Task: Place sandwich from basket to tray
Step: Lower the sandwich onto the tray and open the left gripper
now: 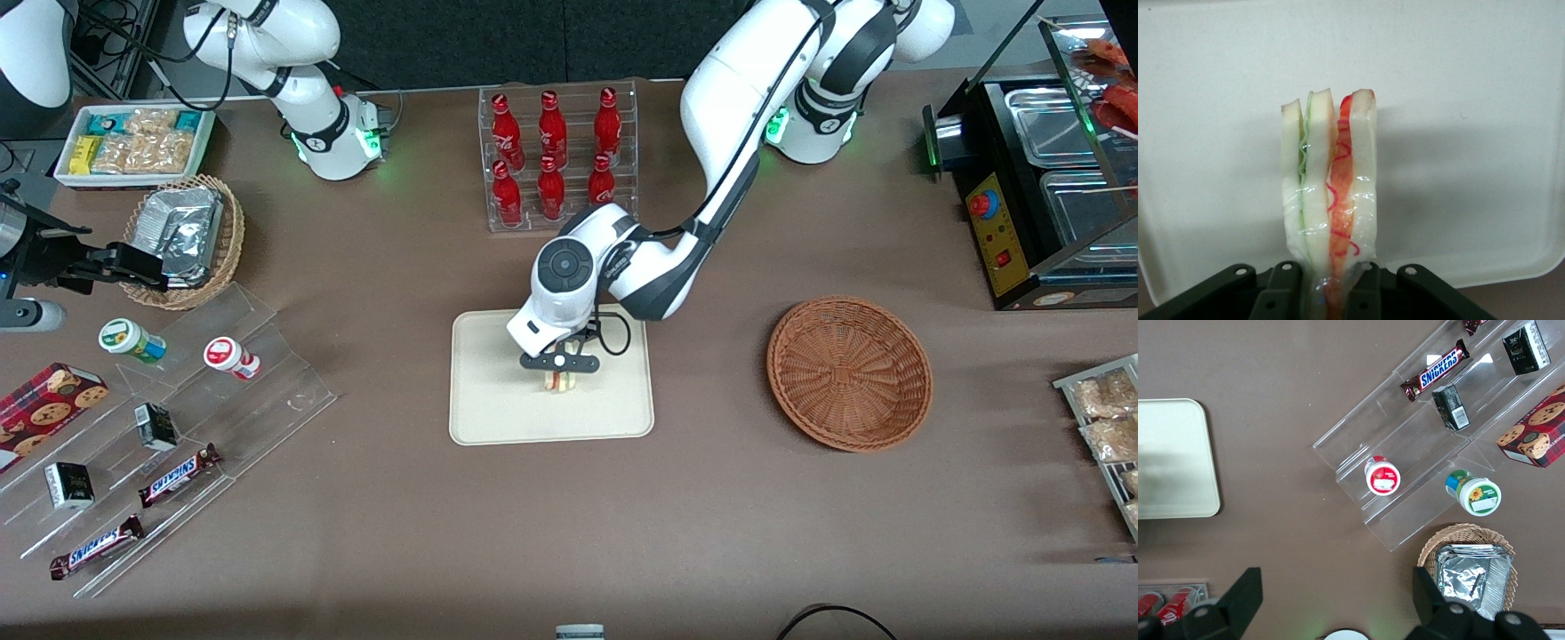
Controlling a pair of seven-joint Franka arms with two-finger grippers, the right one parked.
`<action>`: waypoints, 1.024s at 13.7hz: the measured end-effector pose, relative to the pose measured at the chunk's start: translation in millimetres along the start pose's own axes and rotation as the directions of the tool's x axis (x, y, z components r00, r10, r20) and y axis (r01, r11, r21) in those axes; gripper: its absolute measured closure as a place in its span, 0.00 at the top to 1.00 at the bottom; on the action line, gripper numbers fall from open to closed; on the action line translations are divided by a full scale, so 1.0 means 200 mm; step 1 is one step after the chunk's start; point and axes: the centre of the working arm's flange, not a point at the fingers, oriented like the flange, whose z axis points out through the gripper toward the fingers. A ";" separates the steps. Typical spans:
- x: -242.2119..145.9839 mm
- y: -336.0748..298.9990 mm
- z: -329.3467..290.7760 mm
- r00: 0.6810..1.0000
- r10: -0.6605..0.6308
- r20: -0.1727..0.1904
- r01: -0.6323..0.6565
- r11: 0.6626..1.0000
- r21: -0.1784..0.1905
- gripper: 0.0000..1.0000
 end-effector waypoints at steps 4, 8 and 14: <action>0.07 0.01 0.11 1.000 -0.011 0.003 0.011 1.000 -0.001 0.16; 0.09 0.01 0.14 1.000 -0.014 0.004 0.014 1.000 -0.003 0.24; 0.13 0.01 0.03 1.000 -0.019 -0.006 0.019 1.000 -0.007 0.85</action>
